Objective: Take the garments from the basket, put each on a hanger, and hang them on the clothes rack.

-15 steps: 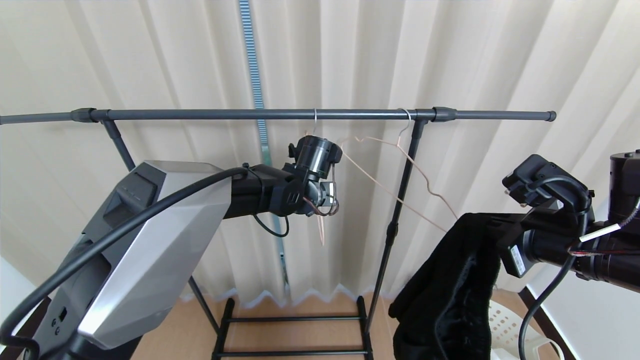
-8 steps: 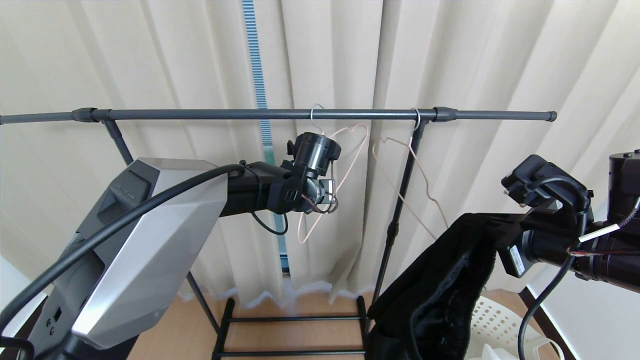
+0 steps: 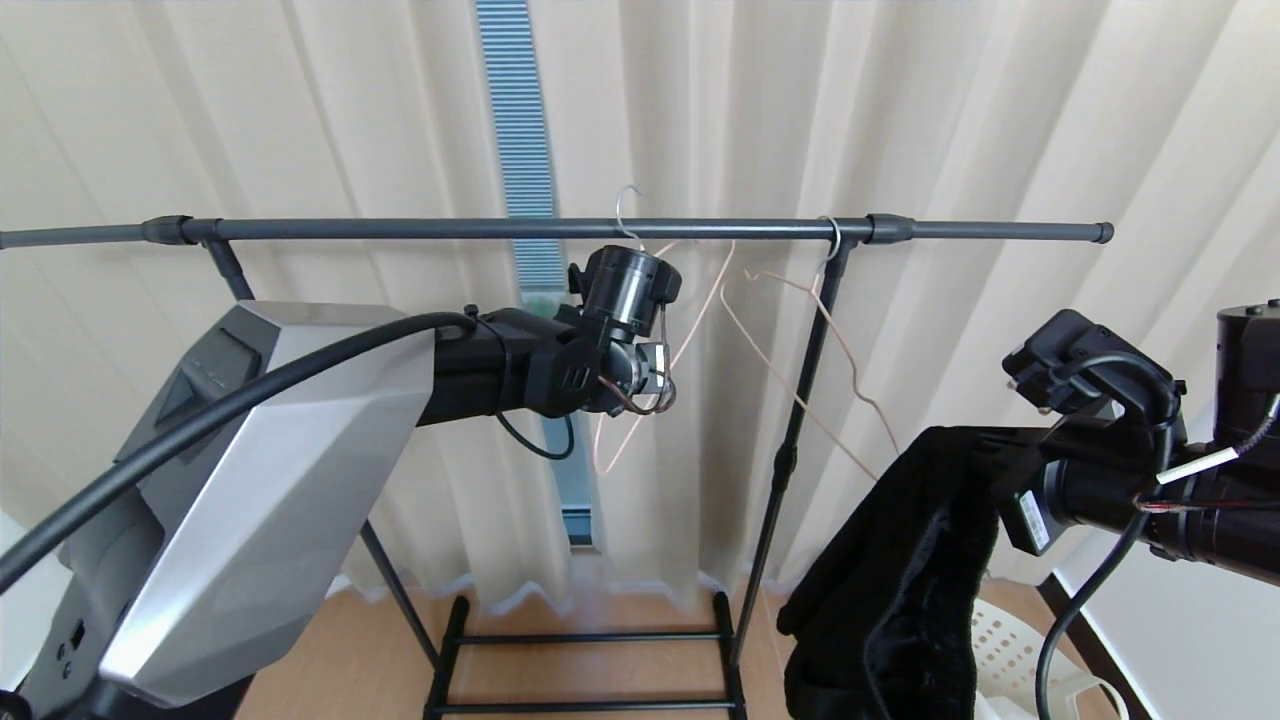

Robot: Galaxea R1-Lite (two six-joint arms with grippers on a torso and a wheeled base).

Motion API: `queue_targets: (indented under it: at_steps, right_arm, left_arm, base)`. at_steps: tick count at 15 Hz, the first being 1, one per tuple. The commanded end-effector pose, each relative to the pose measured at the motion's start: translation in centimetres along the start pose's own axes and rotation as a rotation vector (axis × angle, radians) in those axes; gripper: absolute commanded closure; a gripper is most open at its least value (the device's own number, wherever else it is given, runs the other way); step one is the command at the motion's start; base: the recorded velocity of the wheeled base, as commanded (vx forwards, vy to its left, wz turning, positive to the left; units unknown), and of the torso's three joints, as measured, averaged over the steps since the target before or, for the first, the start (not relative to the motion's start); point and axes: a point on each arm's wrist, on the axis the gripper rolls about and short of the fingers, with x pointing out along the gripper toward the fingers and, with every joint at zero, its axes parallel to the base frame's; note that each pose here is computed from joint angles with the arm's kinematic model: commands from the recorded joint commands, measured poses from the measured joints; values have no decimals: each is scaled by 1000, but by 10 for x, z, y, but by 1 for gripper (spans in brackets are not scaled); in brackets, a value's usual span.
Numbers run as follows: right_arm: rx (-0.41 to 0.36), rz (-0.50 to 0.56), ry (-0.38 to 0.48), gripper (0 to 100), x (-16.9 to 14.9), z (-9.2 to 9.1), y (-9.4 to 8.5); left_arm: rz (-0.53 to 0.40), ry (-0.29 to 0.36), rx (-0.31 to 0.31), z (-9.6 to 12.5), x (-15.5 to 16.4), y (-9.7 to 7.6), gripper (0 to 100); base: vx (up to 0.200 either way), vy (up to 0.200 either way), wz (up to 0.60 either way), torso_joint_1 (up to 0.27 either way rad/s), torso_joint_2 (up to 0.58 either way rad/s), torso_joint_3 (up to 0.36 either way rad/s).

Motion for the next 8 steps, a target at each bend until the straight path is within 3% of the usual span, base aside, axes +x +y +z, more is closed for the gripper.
queue_targets:
  at_steps: [1,8]
  right_arm:
    - [0,2,2,100,0,0,0]
    - [-4,9,1,100,1,0,2]
  left_arm:
    - [-2,-8,-2,9,-21,6,100]
    - [-7,19,32,-5,-66,22,100]
  base:
    - [0,0,0,0,0,0]
    - [0,0,0,0,0,0]
